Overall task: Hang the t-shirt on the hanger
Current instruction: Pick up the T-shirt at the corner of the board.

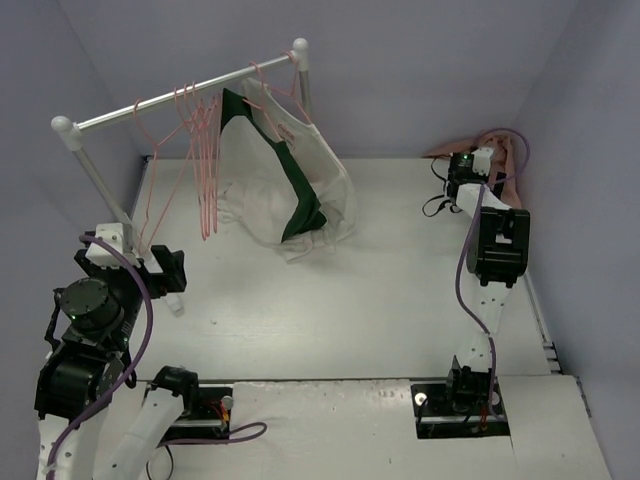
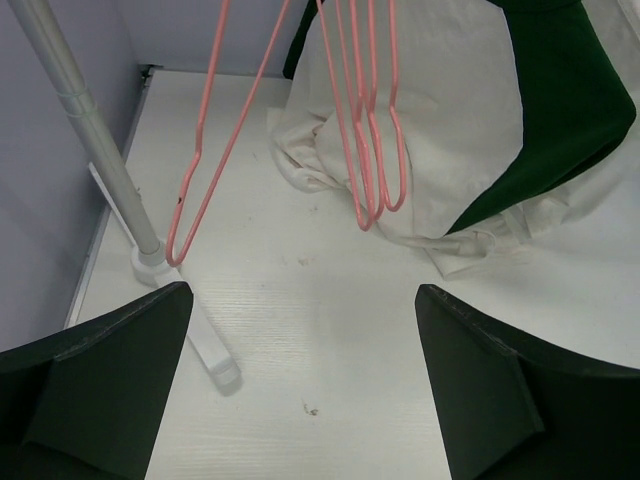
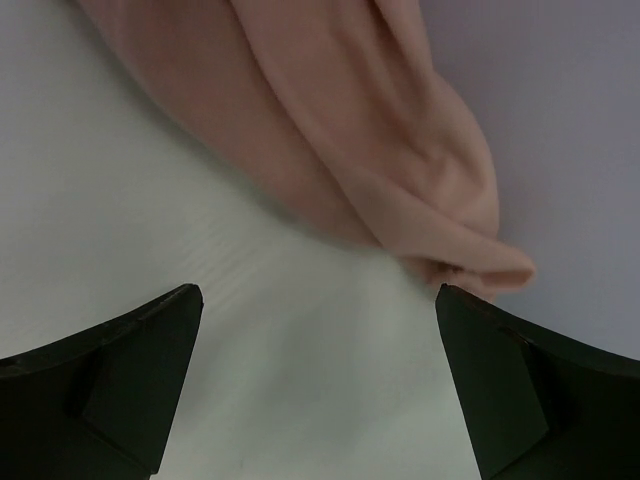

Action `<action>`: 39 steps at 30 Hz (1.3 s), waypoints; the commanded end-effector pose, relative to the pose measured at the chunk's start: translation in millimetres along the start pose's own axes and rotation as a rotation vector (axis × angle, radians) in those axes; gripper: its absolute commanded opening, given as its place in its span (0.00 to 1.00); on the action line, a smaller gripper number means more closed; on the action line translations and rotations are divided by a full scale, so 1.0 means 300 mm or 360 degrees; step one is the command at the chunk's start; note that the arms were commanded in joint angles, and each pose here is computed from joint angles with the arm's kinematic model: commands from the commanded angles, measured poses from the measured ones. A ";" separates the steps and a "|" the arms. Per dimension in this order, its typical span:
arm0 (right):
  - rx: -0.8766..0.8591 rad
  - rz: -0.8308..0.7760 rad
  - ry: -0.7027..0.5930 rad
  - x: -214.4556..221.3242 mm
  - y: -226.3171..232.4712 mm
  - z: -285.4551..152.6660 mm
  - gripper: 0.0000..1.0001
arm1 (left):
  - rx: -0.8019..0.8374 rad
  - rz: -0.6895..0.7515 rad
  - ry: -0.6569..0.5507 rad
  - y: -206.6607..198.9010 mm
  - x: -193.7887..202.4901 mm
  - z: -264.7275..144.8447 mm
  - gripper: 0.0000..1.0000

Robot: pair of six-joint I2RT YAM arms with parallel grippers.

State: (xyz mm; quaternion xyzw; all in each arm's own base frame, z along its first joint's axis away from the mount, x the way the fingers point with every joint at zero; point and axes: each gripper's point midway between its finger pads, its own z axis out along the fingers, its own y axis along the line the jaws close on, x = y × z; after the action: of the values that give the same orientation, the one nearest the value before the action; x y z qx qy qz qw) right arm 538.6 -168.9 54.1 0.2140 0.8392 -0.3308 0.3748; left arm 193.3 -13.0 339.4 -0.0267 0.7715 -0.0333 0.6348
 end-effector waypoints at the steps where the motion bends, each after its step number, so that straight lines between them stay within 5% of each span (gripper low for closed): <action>1: 0.0004 0.0028 -0.0216 -0.232 -0.038 0.044 1.00 | 0.0071 -0.0040 0.0020 -0.041 -0.010 0.043 0.89; 7: -0.0057 -0.0086 -0.0198 -0.206 0.002 0.184 0.98 | 0.0056 -0.0029 0.0081 -0.044 0.004 0.079 0.89; 11: -0.0133 -0.0086 -0.0174 -0.173 0.008 0.255 0.84 | 0.0079 -0.0003 0.0113 -0.059 -0.010 0.107 0.89; 13: -0.0177 -0.0116 -0.0176 -0.170 0.021 0.263 0.64 | 0.0099 0.0006 0.0133 -0.070 -0.010 0.118 0.89; 16: -0.0197 -0.0104 -0.0202 -0.200 0.016 0.248 0.06 | 0.0135 -0.0001 0.0144 -0.086 -0.014 0.124 0.89; 17: -0.0216 -0.0101 -0.0224 -0.224 0.021 0.226 0.00 | 0.0148 -0.0002 0.0143 -0.092 -0.018 0.125 0.89; 23: -0.0331 -0.0054 -0.0510 -0.511 0.019 -0.123 0.00 | 0.0230 0.0005 0.0097 -0.124 -0.075 0.117 0.89; 28: -0.0394 0.0026 -0.0743 -0.633 -0.023 -0.636 0.00 | 0.0343 0.0048 0.0054 -0.166 -0.139 0.108 0.89; 35: -0.0638 -0.0052 -0.0675 -0.221 0.021 -1.111 0.00 | 0.0470 0.0077 -0.0003 -0.215 -0.189 0.076 0.89; 39: -0.1142 -0.0043 -0.0486 0.075 0.074 -1.320 0.00 | 0.0527 0.0074 0.0019 -0.237 -0.171 0.073 0.89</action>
State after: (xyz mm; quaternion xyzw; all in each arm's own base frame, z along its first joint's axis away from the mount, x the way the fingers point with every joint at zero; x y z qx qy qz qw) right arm 395.7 133.0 267.0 -0.0388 0.8011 -0.1053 0.5878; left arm 222.7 -67.6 370.3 0.0717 0.7849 -0.1217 0.6034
